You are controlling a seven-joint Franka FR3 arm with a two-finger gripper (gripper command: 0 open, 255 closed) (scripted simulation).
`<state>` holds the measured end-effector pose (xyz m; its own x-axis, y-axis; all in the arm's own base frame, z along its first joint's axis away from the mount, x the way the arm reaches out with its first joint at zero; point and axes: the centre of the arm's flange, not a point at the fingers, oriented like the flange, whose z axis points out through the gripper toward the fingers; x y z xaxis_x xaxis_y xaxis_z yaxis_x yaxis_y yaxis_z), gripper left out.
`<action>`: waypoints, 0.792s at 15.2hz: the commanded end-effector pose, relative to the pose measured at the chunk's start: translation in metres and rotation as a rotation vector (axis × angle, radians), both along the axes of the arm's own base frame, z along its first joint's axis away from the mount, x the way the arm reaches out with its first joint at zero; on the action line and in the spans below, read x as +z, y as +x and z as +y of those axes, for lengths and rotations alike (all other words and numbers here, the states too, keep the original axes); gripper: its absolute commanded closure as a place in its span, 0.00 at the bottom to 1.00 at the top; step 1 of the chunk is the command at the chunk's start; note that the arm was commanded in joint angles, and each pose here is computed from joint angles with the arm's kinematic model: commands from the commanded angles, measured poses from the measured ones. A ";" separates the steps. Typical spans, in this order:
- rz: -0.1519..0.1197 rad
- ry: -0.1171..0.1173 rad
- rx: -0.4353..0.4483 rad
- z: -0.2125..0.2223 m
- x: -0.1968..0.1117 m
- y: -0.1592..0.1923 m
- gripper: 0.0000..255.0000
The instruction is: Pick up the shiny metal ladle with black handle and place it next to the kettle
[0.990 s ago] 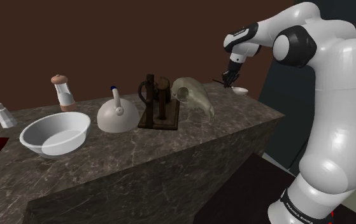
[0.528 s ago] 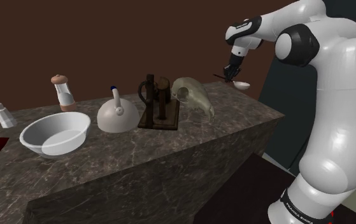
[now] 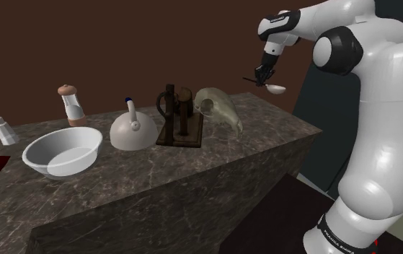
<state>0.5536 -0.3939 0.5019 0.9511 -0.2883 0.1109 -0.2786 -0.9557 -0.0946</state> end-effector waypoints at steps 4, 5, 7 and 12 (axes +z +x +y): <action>0.000 0.000 0.000 0.000 0.027 0.000 1.00; 0.000 0.000 0.000 0.000 0.032 0.000 1.00; 0.000 0.000 0.000 0.000 0.042 0.000 1.00; 0.000 0.000 0.000 0.000 0.069 0.000 1.00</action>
<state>0.5543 -0.3939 0.5651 0.9511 -0.2882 0.1109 -0.2786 -0.9558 -0.0946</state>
